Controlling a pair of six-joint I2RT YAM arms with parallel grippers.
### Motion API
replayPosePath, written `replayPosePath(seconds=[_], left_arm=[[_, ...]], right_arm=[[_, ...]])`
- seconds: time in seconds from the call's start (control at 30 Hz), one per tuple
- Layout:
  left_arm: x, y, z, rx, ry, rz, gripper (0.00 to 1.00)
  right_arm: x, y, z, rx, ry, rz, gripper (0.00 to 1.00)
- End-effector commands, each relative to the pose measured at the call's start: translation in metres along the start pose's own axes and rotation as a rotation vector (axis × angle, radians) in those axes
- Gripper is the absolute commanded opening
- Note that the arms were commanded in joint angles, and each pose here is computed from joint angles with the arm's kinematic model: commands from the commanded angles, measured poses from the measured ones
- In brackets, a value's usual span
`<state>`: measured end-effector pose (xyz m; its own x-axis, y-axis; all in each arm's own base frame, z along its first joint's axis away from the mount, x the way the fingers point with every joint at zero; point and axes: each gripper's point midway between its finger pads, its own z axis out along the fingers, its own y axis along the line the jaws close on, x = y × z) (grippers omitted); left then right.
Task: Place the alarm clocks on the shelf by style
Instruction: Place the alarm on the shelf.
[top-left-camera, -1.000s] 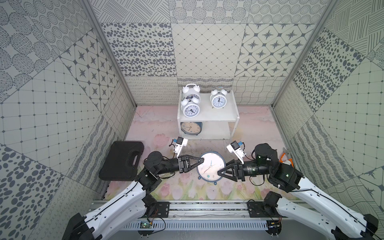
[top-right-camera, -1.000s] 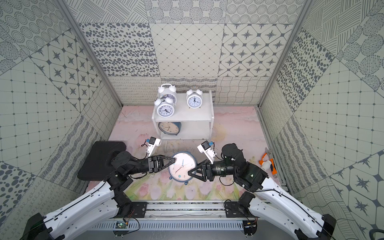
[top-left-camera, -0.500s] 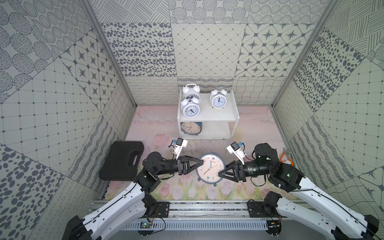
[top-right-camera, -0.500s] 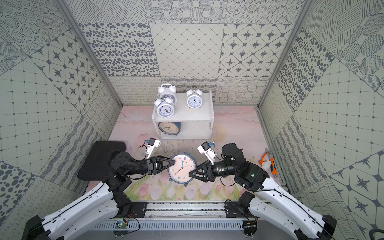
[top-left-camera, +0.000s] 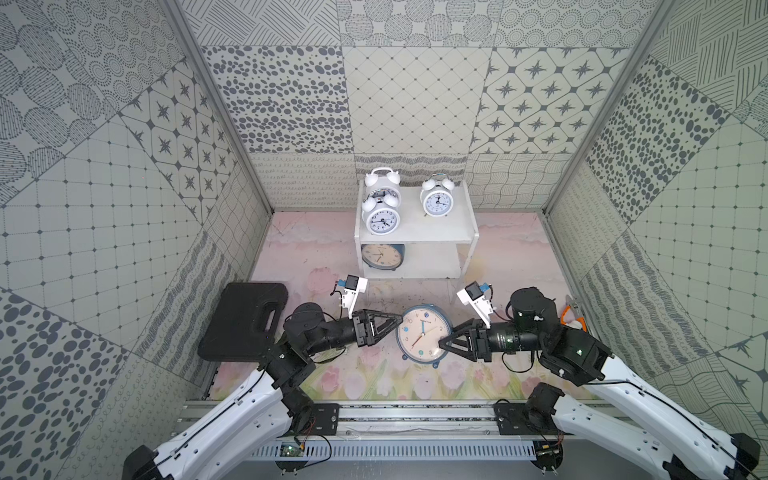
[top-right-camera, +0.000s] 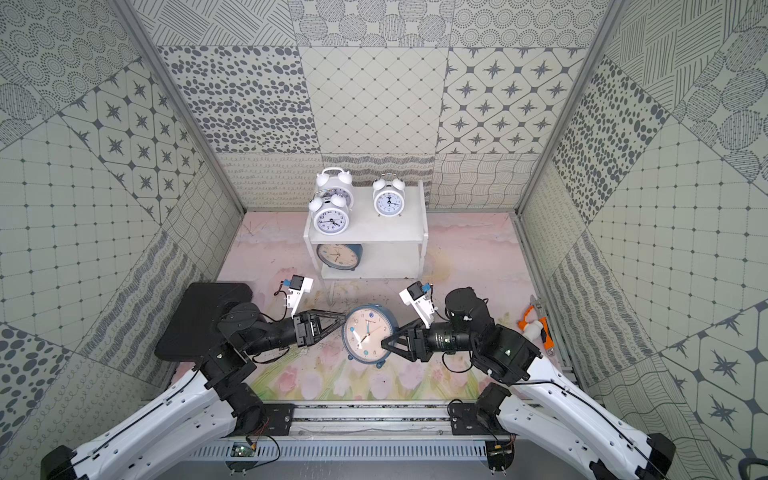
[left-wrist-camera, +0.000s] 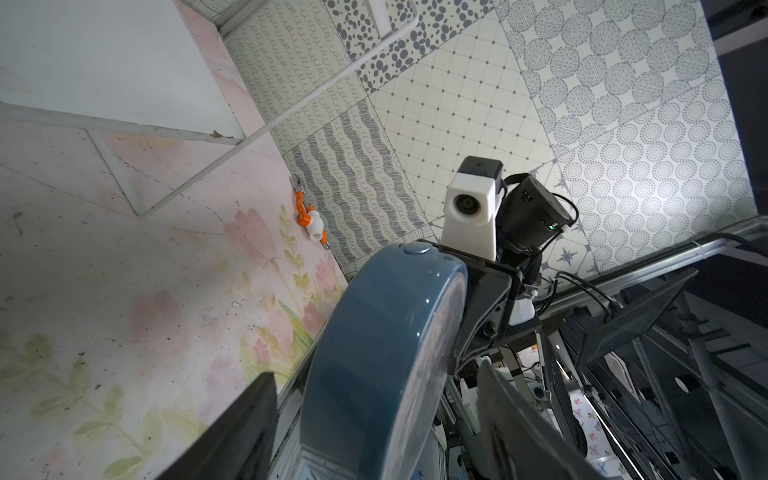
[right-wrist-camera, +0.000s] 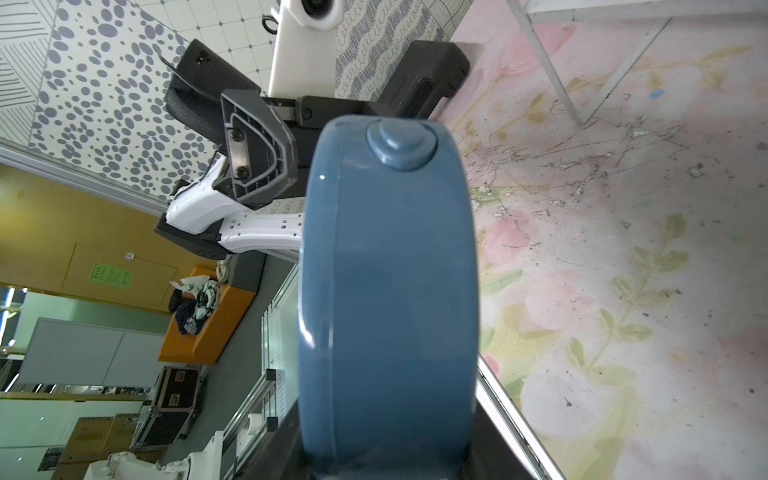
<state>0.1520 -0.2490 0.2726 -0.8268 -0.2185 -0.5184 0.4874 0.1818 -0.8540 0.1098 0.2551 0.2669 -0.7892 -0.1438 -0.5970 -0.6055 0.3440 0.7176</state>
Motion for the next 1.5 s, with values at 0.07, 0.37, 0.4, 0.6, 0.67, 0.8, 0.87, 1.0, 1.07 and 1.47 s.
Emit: replayPosePath(seconds=[0.07,0.37,0.4,0.6,0.67,0.8,0.87,1.0,1.07,1.47], left_arm=[[-0.026,0.071,-0.028,-0.471,-0.18,-0.054,0.82],[-0.026,0.097,-0.075,-0.676,-0.312,-0.105,0.86],[-0.025,0.1,-0.08,-0.694,-0.325,-0.114,0.86],[-0.017,0.111,-0.096,-0.761,-0.346,-0.146,0.87],[-0.013,0.115,-0.097,-0.774,-0.332,-0.159,0.87],[-0.004,0.123,-0.091,-0.79,-0.284,-0.166,0.88],[-0.001,0.127,-0.088,-0.805,-0.25,-0.164,0.88],[0.002,0.128,-0.073,-0.809,-0.155,-0.14,0.88],[0.005,0.13,-0.07,-0.826,-0.117,-0.137,0.86],[0.012,0.133,-0.083,-0.805,-0.173,-0.157,0.85]], right_arm=[[-0.018,-0.008,-0.008,0.107,-0.075,-0.093,0.18],[-0.023,-0.035,-0.02,0.279,-0.125,-0.158,0.19],[-0.025,-0.036,-0.02,0.289,-0.13,-0.168,0.19],[-0.044,-0.043,-0.024,0.356,-0.208,-0.232,0.19],[-0.051,-0.041,-0.025,0.361,-0.227,-0.251,0.2],[-0.064,-0.034,-0.027,0.377,-0.234,-0.278,0.19],[-0.067,-0.034,-0.03,0.389,-0.244,-0.284,0.19],[-0.069,-0.044,-0.034,0.44,-0.28,-0.282,0.19],[-0.07,-0.052,-0.035,0.467,-0.309,-0.272,0.19],[-0.091,-0.063,-0.036,0.542,-0.406,-0.299,0.19]])
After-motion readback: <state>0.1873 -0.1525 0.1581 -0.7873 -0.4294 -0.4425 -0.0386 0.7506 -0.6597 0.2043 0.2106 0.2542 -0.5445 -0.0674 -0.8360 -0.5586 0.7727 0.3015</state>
